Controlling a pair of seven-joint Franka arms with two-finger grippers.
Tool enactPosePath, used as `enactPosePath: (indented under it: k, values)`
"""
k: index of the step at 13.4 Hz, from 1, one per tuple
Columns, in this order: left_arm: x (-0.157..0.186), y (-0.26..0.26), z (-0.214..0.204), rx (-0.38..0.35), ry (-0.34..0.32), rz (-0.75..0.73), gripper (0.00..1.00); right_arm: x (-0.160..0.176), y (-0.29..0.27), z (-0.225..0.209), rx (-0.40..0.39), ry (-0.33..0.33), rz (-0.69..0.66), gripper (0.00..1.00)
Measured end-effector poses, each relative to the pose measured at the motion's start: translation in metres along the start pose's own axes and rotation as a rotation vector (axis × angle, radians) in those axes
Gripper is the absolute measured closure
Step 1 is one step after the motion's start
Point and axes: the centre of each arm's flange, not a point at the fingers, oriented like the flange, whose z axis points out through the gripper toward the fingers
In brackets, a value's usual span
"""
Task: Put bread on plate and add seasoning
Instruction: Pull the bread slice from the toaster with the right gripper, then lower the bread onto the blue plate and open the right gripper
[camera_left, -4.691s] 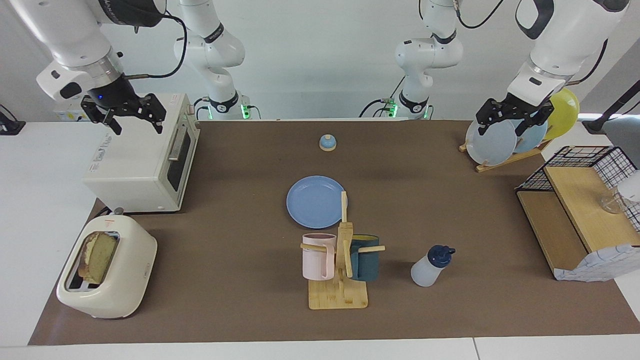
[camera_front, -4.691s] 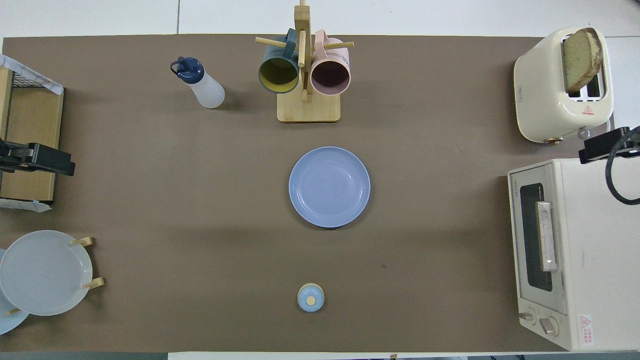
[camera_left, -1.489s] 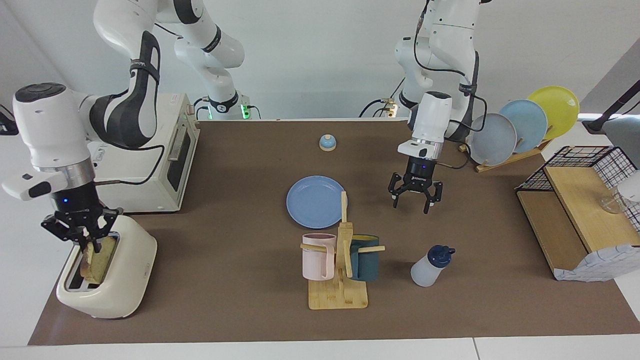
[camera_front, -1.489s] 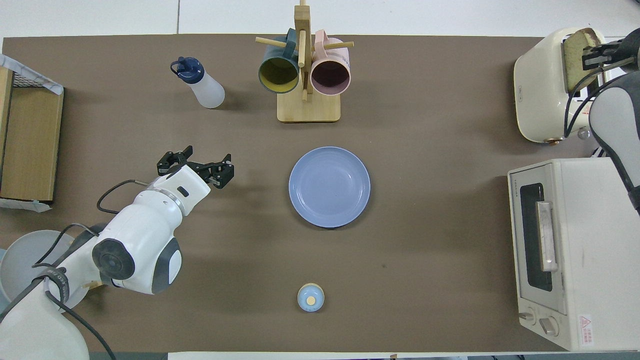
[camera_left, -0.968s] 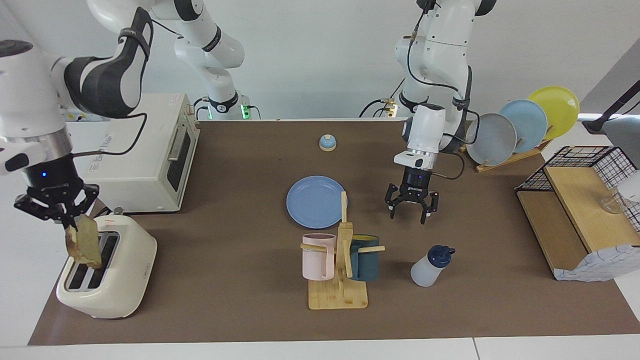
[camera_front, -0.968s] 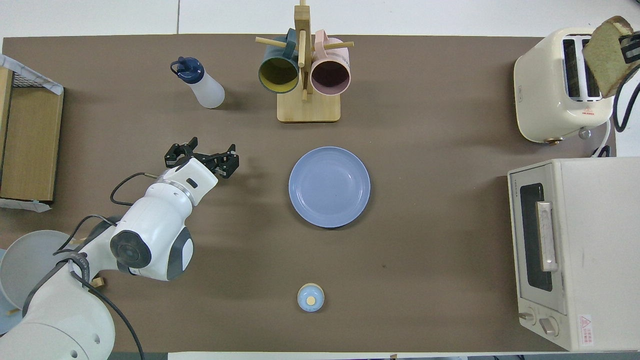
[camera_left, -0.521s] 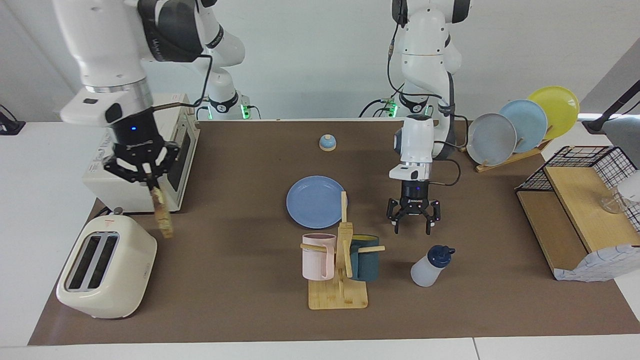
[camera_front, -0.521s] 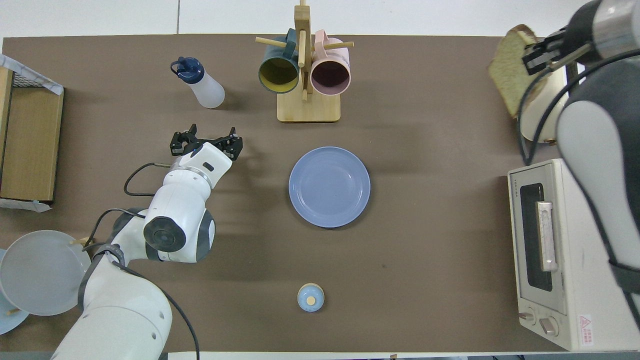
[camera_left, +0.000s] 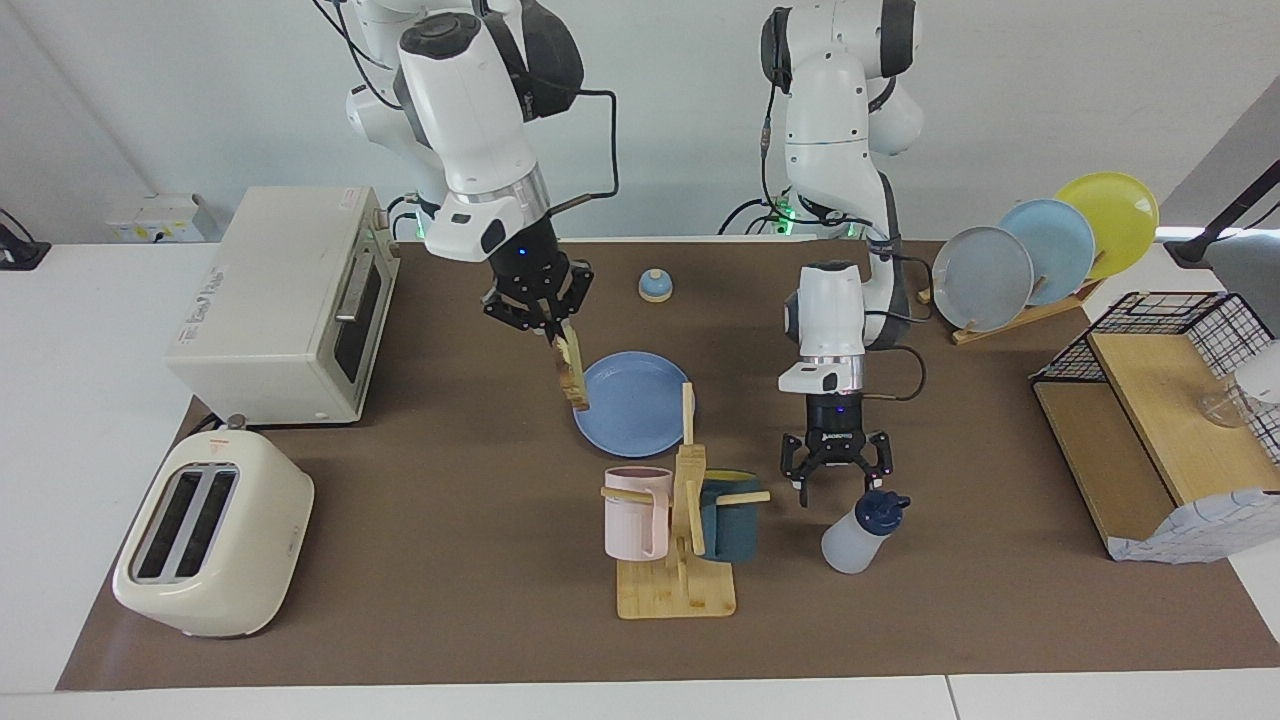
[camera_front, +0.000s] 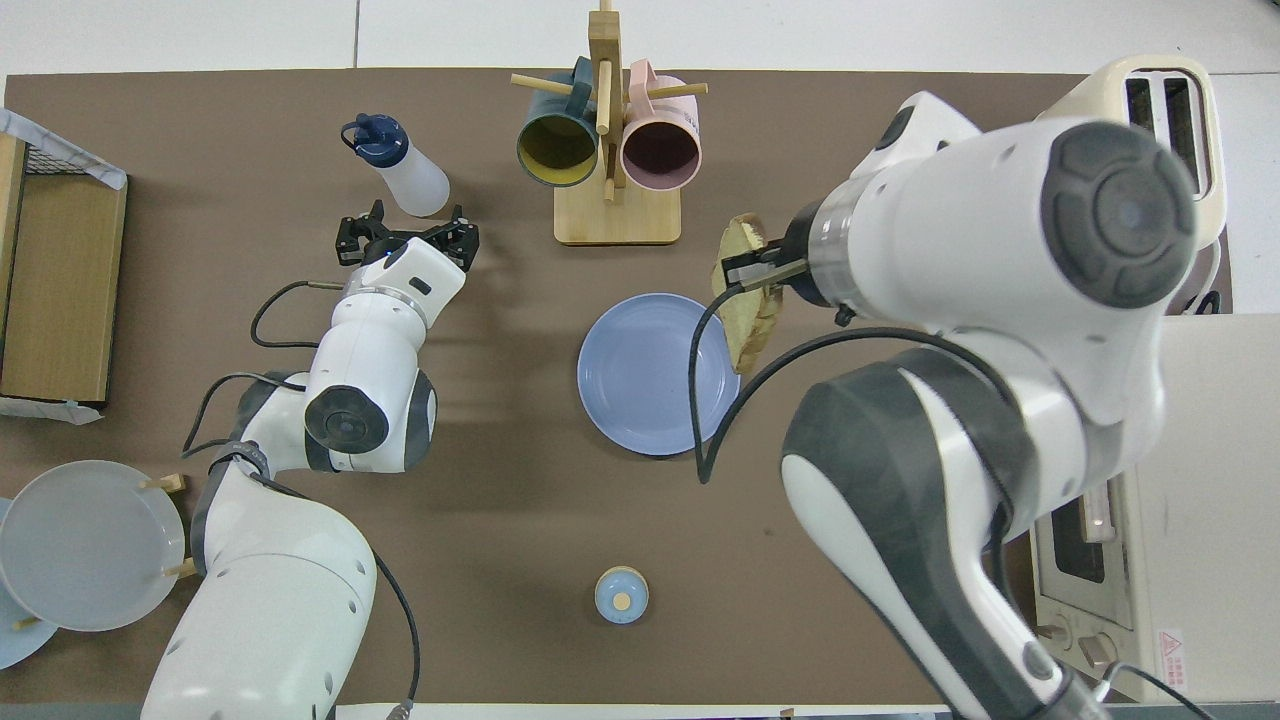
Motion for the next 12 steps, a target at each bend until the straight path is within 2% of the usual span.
enactPosePath:
  k: [3,5,8,12]
  values:
    - [0.02,-0.007,0.012,0.008,-0.035,-0.017,0.0,-0.037,-0.052,0.046,0.027,0.006,0.072,0.93]
    - [0.029,-0.002,0.018,0.003,-0.059,-0.016,0.0,-0.053,-0.071,0.068,0.047,0.038,0.089,0.93]
    - [0.025,0.0,0.024,0.006,-0.077,-0.008,0.0,-0.072,-0.072,0.103,0.048,0.048,0.084,0.93]
    - [0.024,-0.009,0.028,0.018,-0.097,-0.02,0.0,-0.081,-0.062,0.117,0.038,0.041,0.095,0.93]
